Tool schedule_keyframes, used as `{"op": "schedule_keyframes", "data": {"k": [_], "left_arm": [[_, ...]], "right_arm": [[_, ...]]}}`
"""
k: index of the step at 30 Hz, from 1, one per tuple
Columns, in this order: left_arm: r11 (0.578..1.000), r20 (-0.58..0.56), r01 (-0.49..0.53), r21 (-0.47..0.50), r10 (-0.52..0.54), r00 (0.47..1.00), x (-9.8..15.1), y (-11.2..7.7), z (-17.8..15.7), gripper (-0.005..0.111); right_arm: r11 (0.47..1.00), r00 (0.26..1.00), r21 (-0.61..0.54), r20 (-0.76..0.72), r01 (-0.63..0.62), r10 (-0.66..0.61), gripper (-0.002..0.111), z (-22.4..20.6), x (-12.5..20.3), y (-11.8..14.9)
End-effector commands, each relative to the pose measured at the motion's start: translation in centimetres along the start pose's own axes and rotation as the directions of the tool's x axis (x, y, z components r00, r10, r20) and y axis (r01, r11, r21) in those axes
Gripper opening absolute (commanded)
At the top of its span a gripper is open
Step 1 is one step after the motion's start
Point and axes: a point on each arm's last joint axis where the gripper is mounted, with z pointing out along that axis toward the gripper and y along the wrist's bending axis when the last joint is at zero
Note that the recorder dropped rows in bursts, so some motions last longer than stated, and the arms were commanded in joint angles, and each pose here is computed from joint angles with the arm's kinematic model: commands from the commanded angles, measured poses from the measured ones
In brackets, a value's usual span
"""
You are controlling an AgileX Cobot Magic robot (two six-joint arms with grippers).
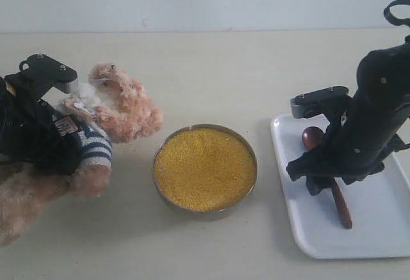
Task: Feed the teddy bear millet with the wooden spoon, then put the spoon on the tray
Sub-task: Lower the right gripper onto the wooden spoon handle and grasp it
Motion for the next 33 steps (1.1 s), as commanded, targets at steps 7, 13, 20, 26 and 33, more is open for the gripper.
{"op": "schedule_keyframes", "data": {"k": [7, 13, 20, 26, 33], "left_arm": [[1.0, 0.018, 0.008, 0.003, -0.008, 1.0, 0.0, -0.1, -0.4, 0.004], [1.0, 0.021, 0.008, 0.001, -0.008, 1.0, -0.1, 0.0, -0.4, 0.004], [1.0, 0.024, 0.012, 0.003, -0.012, 1.0, -0.1, -0.1, -0.4, 0.004], [1.0, 0.031, 0.015, 0.003, -0.015, 0.999, -0.2, -0.1, -0.4, 0.004], [1.0, 0.049, 0.025, 0.003, -0.025, 0.998, -0.3, -0.1, -0.4, 0.004]], "right_arm": [[1.0, 1.0, 0.002, -0.003, -0.006, 0.006, 0.041, 1.2, 1.6, -0.1], [1.0, 1.0, 0.005, -0.008, 0.001, -0.001, 0.001, 1.4, 2.0, -0.1], [0.997, 0.997, 0.041, 0.048, 0.058, -0.06, 0.0, -1.1, 1.8, -0.4], [0.977, 0.982, 0.146, 0.084, 0.157, -0.17, 0.0, -6.5, 0.9, -0.7], [0.677, 0.776, 0.43, -0.093, 0.597, -0.624, 0.0, -11.0, 1.1, 4.8]]}}
